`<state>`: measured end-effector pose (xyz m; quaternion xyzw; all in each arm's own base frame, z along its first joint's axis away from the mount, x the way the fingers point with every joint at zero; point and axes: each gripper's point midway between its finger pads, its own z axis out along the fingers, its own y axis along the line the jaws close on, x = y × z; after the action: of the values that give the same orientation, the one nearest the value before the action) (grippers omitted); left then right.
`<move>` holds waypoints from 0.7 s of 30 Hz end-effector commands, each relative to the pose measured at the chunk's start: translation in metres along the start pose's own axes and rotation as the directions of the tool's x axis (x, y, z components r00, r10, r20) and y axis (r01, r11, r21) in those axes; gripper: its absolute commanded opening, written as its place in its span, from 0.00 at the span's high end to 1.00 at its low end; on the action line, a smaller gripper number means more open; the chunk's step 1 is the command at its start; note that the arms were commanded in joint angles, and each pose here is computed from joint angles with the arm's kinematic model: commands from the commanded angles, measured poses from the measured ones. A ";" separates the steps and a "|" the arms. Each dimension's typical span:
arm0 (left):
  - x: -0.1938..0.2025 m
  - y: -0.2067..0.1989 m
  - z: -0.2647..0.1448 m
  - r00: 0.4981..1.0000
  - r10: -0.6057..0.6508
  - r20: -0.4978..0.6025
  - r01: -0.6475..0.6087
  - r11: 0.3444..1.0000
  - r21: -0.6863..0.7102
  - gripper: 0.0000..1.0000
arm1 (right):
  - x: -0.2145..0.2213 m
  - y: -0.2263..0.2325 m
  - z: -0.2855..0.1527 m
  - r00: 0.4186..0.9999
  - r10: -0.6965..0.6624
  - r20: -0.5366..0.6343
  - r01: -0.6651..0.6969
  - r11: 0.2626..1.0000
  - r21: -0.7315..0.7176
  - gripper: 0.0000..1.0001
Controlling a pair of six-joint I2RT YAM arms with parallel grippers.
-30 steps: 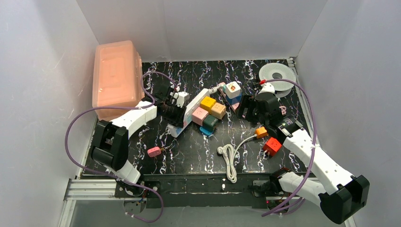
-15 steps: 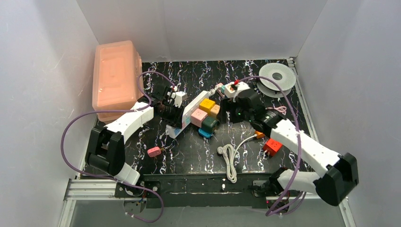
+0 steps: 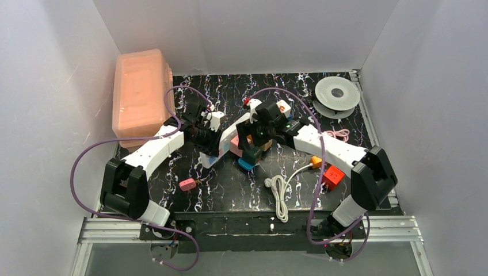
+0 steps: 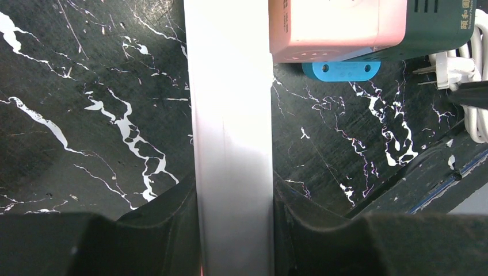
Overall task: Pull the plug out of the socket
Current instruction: Remove the plug from the socket.
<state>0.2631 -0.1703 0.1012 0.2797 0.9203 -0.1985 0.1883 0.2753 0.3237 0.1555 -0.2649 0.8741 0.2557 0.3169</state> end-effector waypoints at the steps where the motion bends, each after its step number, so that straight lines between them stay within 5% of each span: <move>1: -0.032 -0.033 -0.032 0.984 0.081 0.158 -0.100 0.988 0.114 1.00 | -0.020 0.013 0.009 0.997 -0.070 0.042 0.072 0.996 -0.060 0.06; 21: -0.037 -0.037 -0.040 0.981 0.077 0.177 -0.100 0.987 0.125 1.00 | -0.003 0.010 0.064 0.992 -0.124 -0.013 0.122 0.986 -0.117 0.07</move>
<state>0.2605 -0.1687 0.1056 0.2826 0.9189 -0.1980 0.1912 0.2904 0.3575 0.1085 -0.3260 0.8625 0.2612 0.2856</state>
